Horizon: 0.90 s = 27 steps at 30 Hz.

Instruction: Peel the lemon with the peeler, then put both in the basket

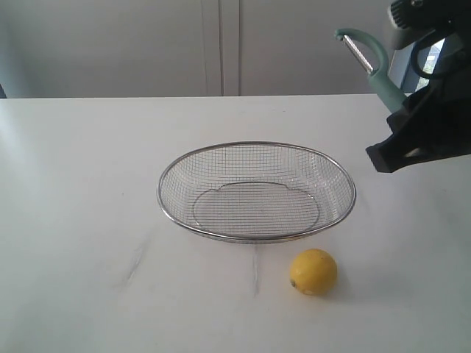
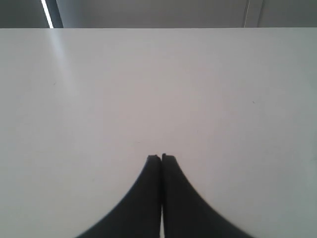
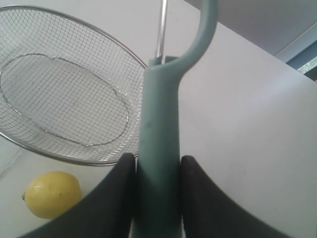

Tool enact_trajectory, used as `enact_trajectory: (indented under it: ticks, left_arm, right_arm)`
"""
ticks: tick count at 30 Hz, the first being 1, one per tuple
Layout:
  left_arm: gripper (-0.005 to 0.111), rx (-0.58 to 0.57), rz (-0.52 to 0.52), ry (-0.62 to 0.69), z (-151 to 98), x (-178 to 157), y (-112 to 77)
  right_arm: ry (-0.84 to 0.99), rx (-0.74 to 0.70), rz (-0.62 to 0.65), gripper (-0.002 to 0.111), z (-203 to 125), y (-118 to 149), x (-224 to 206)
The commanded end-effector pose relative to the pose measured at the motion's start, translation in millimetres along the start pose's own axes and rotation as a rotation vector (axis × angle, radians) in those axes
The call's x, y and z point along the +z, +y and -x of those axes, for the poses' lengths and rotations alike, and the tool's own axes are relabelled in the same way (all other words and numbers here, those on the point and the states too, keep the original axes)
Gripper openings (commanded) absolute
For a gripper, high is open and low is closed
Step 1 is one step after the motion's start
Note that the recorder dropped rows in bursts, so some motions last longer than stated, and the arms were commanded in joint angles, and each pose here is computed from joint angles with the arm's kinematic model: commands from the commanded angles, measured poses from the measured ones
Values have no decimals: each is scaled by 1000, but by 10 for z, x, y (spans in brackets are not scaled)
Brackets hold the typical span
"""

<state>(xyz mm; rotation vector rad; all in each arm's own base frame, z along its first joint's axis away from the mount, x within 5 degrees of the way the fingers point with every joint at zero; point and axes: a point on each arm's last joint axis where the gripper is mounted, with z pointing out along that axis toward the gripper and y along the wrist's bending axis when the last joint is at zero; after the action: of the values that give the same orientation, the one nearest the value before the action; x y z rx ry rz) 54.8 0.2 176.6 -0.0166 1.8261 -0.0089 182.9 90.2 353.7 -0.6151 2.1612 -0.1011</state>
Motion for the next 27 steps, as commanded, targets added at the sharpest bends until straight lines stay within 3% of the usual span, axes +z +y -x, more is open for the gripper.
enact_trajectory:
  ticks: [1,7,18,22,27]
  left_arm:
    - [0,-7,-4,-70,53,-1,-3]
    - [0,-19,-11,-300,259,-39,-7]
    - [0,-171,-88,-770,626,-258,-15]
    - [0,-170,-94,-821,662,-293,-16]
    - [0,-171,-106,-858,901,-424,-25]
  right_arm:
    - [-11,7,-3,0,-6,-10,-15]
    - [-11,7,-3,0,-6,-10,-15]
    - [-14,7,-3,0,-3,-10,-15]
    - [-14,7,-3,0,-3,-10,-15]
    - [-14,7,-3,0,-3,-10,-15]
